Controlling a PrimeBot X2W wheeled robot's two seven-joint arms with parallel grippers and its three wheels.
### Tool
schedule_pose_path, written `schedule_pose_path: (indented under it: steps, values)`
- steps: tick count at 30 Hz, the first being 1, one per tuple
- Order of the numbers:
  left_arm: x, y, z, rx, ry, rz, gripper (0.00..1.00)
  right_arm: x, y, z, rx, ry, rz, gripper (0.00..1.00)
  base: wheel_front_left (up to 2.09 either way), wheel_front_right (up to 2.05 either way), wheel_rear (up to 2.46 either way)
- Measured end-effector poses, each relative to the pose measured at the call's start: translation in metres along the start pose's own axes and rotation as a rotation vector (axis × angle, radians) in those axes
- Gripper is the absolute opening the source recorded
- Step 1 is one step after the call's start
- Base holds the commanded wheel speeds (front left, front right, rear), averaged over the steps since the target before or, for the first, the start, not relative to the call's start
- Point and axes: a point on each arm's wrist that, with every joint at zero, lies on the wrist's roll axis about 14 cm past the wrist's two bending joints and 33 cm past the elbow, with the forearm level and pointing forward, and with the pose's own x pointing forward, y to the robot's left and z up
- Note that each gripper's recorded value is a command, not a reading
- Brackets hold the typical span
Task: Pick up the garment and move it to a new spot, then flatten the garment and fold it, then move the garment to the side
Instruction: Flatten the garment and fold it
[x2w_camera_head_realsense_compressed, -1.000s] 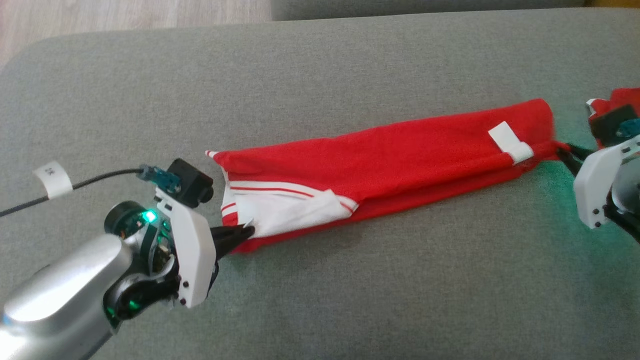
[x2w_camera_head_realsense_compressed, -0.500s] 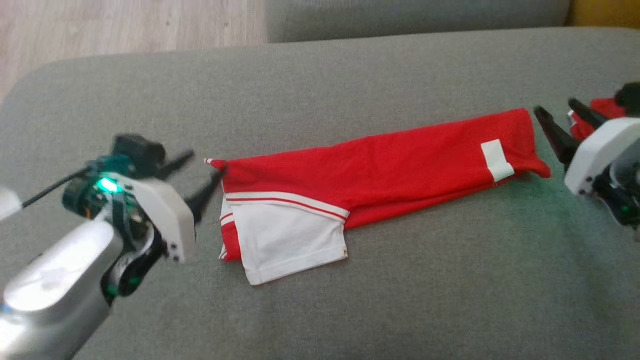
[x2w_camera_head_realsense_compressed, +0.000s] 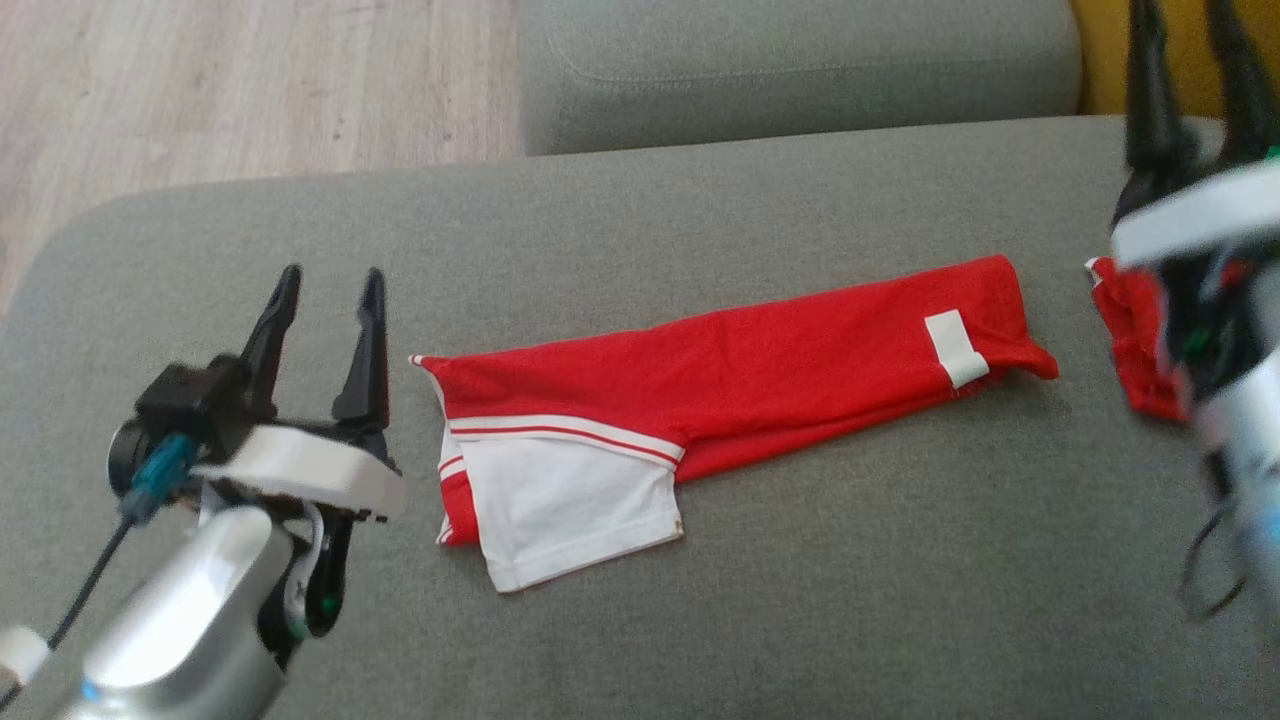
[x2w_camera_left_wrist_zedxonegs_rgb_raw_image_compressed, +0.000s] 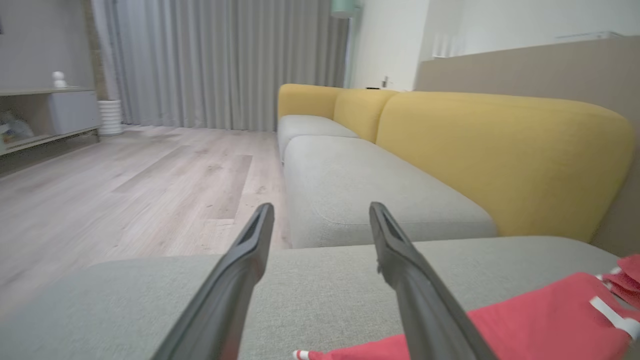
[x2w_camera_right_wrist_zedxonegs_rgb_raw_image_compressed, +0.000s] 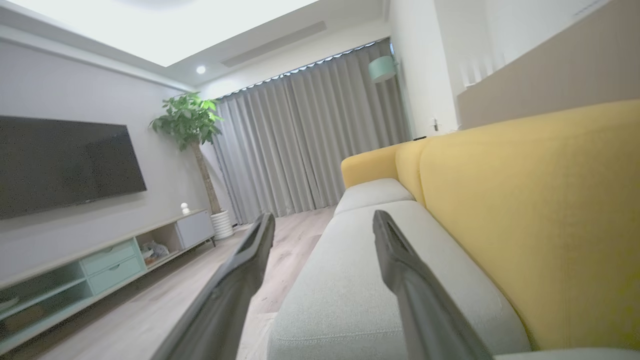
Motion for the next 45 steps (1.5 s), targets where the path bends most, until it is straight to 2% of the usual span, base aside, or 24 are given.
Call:
schedule_pose_path:
  steps: [3, 7, 10, 15, 20, 31, 37, 40, 45]
  values:
    - [-0.007, 0.004, 0.001, -0.048, -0.027, 0.052, 1.00, -0.031, 0.008, -0.031, 0.052, 0.006, -0.052, 1.00, 0.00, 0.00, 0.00]
    - [-0.019, -0.001, 0.004, -0.054, -0.079, 0.072, 1.00, -0.075, 0.028, -0.076, 0.104, 0.067, -0.105, 1.00, 0.00, 0.00, 0.00]
    - [-0.032, -0.004, -0.010, -0.067, -0.067, 0.084, 1.00, -0.092, 0.035, -0.087, 0.105, 0.083, -0.124, 1.00, 0.00, 0.00, 0.00]
    - [-0.053, -0.008, -0.044, -0.104, 0.000, 0.107, 1.00, -0.120, 0.028, -0.106, 0.073, 0.150, -0.159, 1.00, 0.00, 0.00, 0.00]
    - [-0.062, -0.009, -0.067, -0.098, 0.051, 0.117, 1.00, -0.138, 0.030, -0.127, 0.100, 0.212, -0.176, 1.00, 0.00, 0.00, 0.00]
    - [-0.050, -0.001, -0.086, -0.080, 0.085, 0.116, 1.00, -0.124, 0.019, -0.153, 0.068, 0.280, -0.192, 1.00, 0.00, 0.00, 0.00]
    - [-0.035, -0.003, -0.094, -0.086, 0.100, 0.102, 1.00, -0.103, -0.019, -0.182, 0.026, 0.361, -0.286, 1.00, 0.00, 0.00, 0.00]
    - [-0.032, -0.002, -0.098, -0.089, 0.109, 0.104, 1.00, -0.096, -0.037, -0.199, 0.056, 0.414, -0.358, 1.00, 0.00, 0.00, 0.00]
    - [-0.030, 0.005, -0.102, -0.079, 0.121, 0.117, 1.00, -0.089, -0.047, -0.230, 0.068, 0.518, -0.405, 1.00, 0.00, 0.00, 0.00]
